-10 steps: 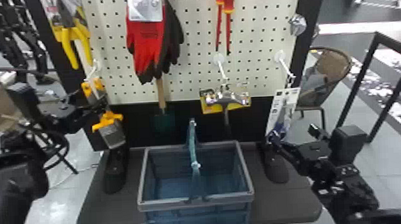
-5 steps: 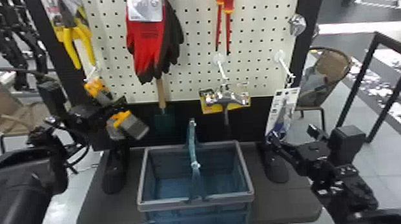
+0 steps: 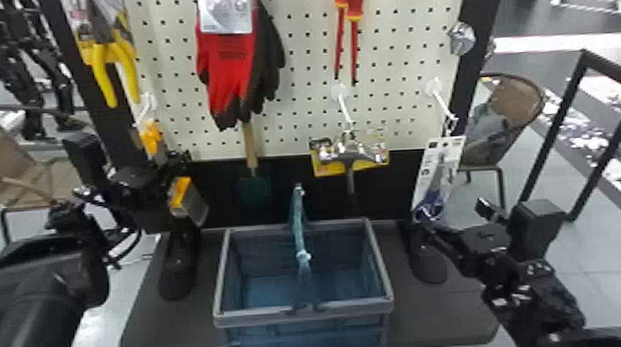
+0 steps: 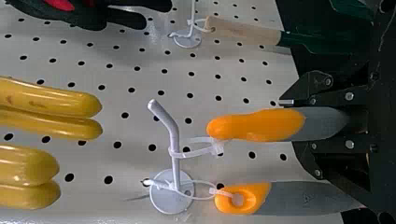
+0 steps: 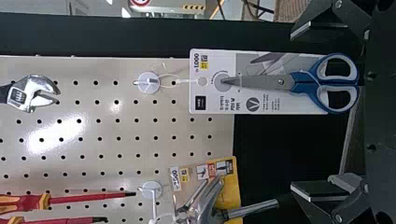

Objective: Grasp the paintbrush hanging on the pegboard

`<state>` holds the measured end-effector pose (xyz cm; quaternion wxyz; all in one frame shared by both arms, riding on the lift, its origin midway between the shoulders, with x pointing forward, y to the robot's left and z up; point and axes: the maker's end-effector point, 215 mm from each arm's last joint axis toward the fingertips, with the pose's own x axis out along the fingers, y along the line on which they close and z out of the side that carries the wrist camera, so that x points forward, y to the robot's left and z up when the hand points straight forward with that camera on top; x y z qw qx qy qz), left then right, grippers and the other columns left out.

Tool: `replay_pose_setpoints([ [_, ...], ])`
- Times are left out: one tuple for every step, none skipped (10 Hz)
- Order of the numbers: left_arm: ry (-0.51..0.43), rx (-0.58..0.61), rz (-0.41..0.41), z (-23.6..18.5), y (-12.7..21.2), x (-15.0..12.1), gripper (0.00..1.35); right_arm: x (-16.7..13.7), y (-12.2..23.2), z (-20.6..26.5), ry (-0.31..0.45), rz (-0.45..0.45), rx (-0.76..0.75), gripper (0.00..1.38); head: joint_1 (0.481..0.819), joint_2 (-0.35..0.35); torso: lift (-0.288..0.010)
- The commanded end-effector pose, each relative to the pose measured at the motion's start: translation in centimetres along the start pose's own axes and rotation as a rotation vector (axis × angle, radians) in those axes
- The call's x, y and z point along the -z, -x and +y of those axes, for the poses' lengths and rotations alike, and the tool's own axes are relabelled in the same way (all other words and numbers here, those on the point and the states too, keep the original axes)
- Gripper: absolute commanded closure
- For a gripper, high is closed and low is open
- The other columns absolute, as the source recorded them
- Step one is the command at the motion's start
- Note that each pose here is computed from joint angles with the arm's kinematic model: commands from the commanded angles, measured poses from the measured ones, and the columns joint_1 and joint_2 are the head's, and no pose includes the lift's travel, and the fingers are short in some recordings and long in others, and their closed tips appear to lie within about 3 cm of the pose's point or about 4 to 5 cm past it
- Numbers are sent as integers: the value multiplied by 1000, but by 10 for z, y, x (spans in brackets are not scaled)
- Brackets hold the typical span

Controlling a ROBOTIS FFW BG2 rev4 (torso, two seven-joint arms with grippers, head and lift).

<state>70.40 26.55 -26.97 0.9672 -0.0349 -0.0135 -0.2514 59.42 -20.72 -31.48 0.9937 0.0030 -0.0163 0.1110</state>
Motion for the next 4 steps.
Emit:
replay_pose_setpoints([
  [0, 0, 7, 0, 1, 3, 1217, 2, 0, 0, -1, 3, 0, 170, 549, 0, -100],
  [1, 0, 8, 0, 1, 3, 1217, 3, 0, 0, -3, 4, 0, 170, 549, 0, -100],
  [1, 0, 8, -1, 1, 4, 1217, 3, 0, 0, -3, 4, 0, 170, 549, 0, -100],
  [0, -1, 6, 0, 1, 3, 1217, 3, 1, -1, -3, 4, 2, 170, 549, 0, -100],
])
